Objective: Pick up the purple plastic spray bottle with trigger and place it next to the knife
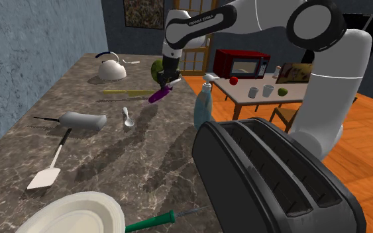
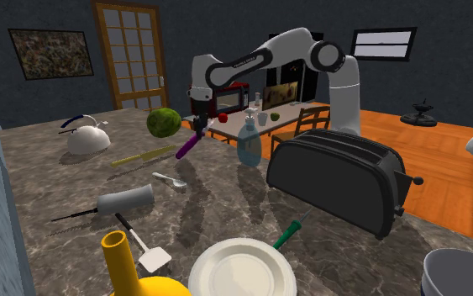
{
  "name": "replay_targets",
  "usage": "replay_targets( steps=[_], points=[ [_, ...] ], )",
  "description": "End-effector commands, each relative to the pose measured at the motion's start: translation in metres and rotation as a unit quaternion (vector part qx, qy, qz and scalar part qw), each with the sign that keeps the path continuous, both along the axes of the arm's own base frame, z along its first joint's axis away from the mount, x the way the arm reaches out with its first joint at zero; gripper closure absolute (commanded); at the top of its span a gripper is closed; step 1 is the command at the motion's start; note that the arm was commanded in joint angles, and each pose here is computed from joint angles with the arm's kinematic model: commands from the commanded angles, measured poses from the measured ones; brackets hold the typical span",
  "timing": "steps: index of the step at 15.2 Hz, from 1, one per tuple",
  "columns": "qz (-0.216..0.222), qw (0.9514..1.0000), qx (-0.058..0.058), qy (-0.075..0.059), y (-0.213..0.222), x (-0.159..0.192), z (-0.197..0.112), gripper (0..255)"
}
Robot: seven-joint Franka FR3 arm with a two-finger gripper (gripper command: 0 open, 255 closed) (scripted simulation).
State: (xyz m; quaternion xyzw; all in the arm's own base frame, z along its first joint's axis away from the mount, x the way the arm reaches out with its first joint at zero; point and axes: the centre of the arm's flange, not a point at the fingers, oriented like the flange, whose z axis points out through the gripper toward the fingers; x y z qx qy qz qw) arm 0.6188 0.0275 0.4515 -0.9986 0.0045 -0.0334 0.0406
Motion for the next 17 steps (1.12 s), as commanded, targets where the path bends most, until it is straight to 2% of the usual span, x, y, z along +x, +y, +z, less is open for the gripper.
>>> replay_targets(
  steps=[1,15,17],
  points=[
    [0.001,1.0000,0.000,0.000,-0.024,0.009,0.000,255],
    [0.001,1.0000,0.000,0.000,-0.193,0.084,0.000,255],
    [0.001,1.0000,0.000,0.000,-0.197,0.086,-0.005,255]
  ],
)
